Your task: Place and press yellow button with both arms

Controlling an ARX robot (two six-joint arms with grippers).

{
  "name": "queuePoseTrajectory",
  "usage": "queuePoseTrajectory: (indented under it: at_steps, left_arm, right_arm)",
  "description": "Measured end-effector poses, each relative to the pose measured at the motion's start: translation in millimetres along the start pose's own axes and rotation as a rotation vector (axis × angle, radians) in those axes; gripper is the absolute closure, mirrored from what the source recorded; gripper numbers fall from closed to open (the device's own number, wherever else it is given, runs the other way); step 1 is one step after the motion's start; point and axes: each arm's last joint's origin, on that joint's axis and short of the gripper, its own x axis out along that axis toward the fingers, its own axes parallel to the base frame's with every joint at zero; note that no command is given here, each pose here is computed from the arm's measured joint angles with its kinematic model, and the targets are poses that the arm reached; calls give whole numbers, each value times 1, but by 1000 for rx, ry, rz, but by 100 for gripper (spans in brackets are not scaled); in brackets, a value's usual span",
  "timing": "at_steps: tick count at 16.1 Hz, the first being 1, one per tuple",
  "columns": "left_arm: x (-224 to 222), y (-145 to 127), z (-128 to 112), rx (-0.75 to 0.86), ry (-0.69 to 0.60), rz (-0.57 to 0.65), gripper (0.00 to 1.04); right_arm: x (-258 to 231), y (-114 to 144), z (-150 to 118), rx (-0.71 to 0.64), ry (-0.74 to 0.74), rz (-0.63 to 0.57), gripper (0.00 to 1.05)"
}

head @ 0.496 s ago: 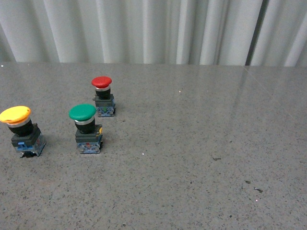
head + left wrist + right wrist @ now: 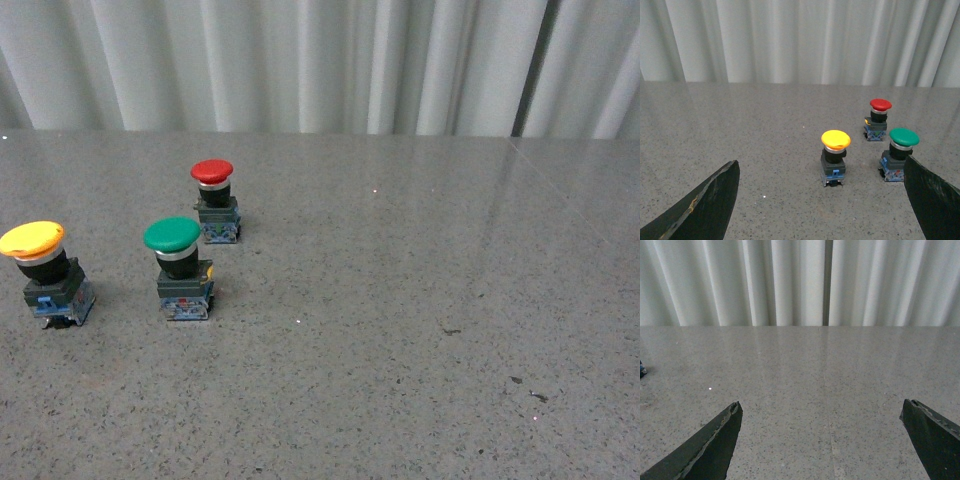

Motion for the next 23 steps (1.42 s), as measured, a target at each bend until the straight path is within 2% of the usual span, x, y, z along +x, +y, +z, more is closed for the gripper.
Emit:
queuePoseTrajectory:
  at_steps: [10,11,12,13,15,17,18,21,23]
  left_arm:
    - [0,0,0,0,0,0,7]
    - [0,0,-1,1,22,8,7]
    - [3,-1,-2,23,180,91,7]
    - [12,0,7,41,212,124,7]
    - [34,2,31,68,146,146,7]
    - [66,1,54,71,119,96,7]
    - [85,0,59,66,147,58,7]
    - [141,-16,49,49,317,-35,7]
    - [166,-19,38,22,387,-26,7]
  right_arm:
    - [0,0,0,0,0,0,6]
    - [0,0,0,0,0,0,6]
    - [0,0,0,-1,0,-1,6]
    - [0,0,0,0,0,0,6]
    - [0,0,0,0,0,0,6]
    - [0,0,0,0,0,0,6]
    - [0,0,0,0,0,0,6]
    - [0,0,0,0,0,0,6]
    - [0,0,0,0,0,0,6]
